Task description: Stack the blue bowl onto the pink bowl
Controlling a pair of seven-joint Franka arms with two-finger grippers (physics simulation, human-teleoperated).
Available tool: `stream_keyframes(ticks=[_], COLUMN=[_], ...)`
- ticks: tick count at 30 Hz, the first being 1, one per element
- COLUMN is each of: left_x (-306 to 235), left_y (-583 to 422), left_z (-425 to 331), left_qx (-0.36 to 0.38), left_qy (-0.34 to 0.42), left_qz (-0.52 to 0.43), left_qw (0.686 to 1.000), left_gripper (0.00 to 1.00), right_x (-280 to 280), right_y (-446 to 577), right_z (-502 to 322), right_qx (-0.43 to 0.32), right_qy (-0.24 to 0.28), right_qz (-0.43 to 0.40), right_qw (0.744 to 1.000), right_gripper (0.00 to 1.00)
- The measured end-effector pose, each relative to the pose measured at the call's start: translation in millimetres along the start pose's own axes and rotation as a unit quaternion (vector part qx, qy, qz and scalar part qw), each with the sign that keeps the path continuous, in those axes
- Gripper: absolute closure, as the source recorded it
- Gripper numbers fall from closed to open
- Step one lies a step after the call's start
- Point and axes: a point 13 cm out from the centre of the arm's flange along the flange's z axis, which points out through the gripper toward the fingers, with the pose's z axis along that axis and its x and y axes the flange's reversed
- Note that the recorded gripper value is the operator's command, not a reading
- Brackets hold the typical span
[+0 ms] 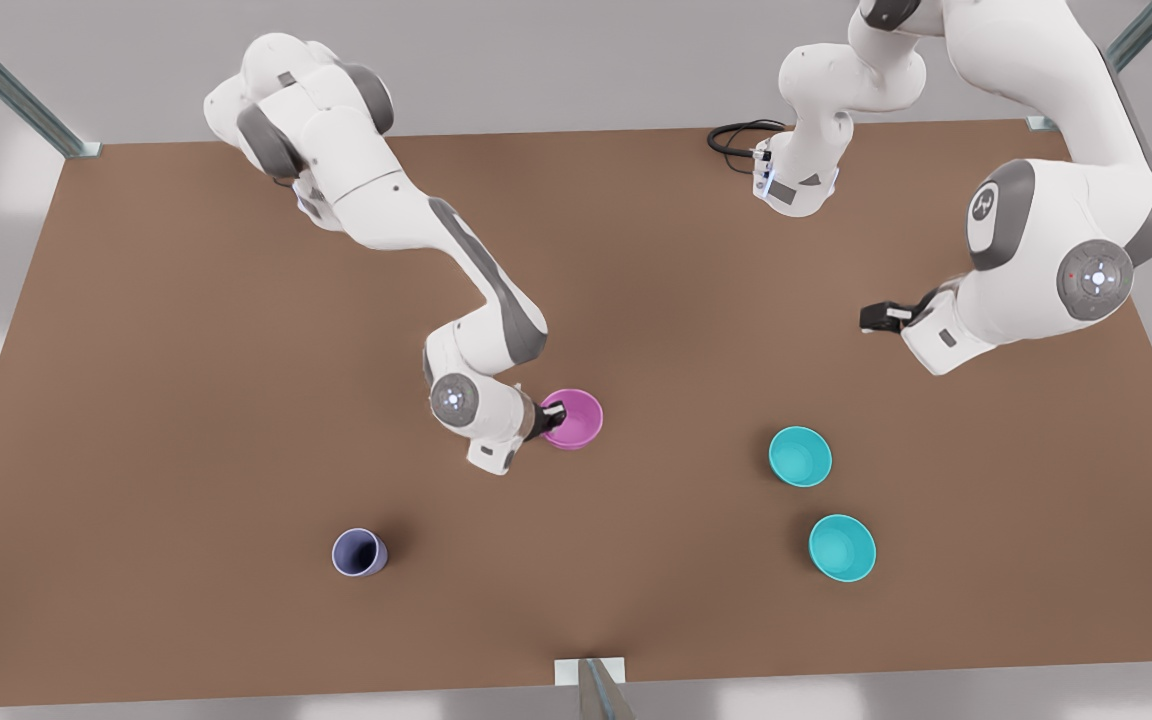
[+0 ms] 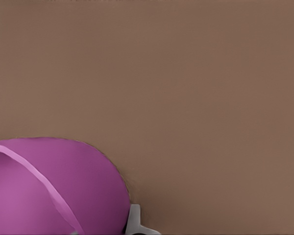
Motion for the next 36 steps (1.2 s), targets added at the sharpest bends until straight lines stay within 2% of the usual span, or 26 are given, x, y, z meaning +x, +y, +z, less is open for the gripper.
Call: stream_keyframes(ticks=[8, 9, 13, 16, 19, 21, 26, 29, 32, 34, 35, 36], left_x=[-1.9, -2.9, -15.2, -52.8, -101.7, -125.4, -167.7, -174.9, -177.3, -177.2, -177.4, -178.0], left_y=[-4.3, -4.3, -4.1, 11.2, 59.8, 73.1, 71.6, 70.2, 64.2, 63.8, 63.4, 63.1], left_z=[0.5, 2.2, 23.0, 65.4, 137.0, 180.7, 246.1, 271.5, 298.3, 316.0, 322.9, 326.5], left_qx=[0.0, 0.0, 0.0, 0.001, 0.024, 0.04, 0.061, 0.063, 0.066, 0.067, 0.067, 0.067], left_qy=[-0.002, 0.0, 0.016, 0.021, 0.026, 0.018, -0.016, -0.022, -0.017, -0.01, -0.008, -0.007], left_qz=[0.003, 0.003, 0.003, -0.009, -0.049, -0.065, -0.075, -0.077, -0.074, -0.074, -0.074, -0.074], left_qw=[1.0, 1.0, 1.0, 1.0, 0.998, 0.997, 0.995, 0.995, 0.995, 0.995, 0.995, 0.995], left_gripper=[0.0, 0.0, 0.0, 0.0, 0.0, 0.0, 0.0, 0.0, 0.0, 0.0, 0.06, 0.28], right_x=[-53.0, -57.6, -74.5, -83.7, -104.8, -102.1, -24.3, 57.7, 140.7, 172.9, 175.3, 175.9], right_y=[4.1, 3.2, 8.8, 15.5, -5.8, -53.4, -211.9, -233.5, -221.5, -223.1, -227.7, -230.4], right_z=[85.5, 85.6, 69.6, 49.3, -55.0, -133.9, -279.4, -399.2, -426.2, -428.1, -424.8, -423.2], right_qx=[-0.002, -0.003, -0.013, -0.024, -0.045, -0.045, 0.067, 0.117, 0.138, 0.152, 0.16, 0.166], right_qy=[-0.102, -0.111, -0.144, -0.16, -0.166, -0.139, -0.045, -0.032, 0.01, 0.026, 0.035, 0.041], right_qz=[0.077, 0.086, 0.115, 0.135, 0.174, 0.209, 0.26, 0.254, 0.234, 0.226, 0.223, 0.22], right_qw=[0.992, 0.99, 0.983, 0.977, 0.97, 0.967, 0.962, 0.959, 0.962, 0.962, 0.961, 0.961], right_gripper=[0.78, 0.0, 0.0, 0.0, 0.0, 0.0, 0.0, 0.0, 0.0, 0.0, 0.0, 0.0])
